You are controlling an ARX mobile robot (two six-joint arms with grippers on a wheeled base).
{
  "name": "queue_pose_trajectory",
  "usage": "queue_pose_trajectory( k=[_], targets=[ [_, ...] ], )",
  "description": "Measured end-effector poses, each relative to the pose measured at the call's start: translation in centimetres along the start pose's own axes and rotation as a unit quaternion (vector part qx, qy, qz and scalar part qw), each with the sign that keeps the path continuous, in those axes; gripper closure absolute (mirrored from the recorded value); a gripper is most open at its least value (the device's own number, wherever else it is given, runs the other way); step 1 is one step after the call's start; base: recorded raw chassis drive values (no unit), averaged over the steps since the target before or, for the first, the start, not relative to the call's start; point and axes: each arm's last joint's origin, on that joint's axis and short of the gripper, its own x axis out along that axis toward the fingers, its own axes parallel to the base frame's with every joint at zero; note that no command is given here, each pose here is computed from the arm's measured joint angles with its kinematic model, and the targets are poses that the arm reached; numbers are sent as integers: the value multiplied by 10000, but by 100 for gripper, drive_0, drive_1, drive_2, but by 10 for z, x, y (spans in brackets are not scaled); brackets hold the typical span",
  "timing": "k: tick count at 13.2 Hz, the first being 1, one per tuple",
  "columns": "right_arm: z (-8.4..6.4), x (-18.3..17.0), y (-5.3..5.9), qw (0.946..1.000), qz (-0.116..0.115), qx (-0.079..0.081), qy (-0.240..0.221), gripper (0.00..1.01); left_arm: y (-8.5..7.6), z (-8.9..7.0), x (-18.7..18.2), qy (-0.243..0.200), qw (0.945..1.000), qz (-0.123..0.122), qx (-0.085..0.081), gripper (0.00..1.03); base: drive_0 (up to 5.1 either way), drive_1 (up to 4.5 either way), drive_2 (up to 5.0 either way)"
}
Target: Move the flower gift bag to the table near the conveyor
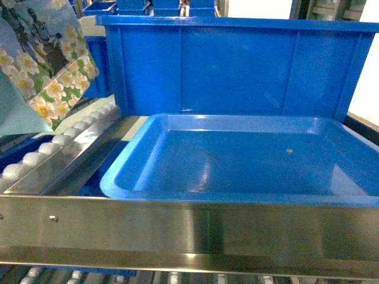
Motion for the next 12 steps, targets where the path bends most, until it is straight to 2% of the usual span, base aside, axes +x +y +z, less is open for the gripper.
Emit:
queue_pose_trajectory(
  k=[3, 12],
  targets=[
    [0, 0, 0, 10000, 24, 1, -5, 99, 1, -1, 0, 20, 10000, 69, 9, 101, -416, 24, 447],
    [-1, 0, 0, 10000, 22, 0, 14, 99, 1, -1, 0, 16, 10000, 60, 8, 101, -445, 0, 420]
  ],
)
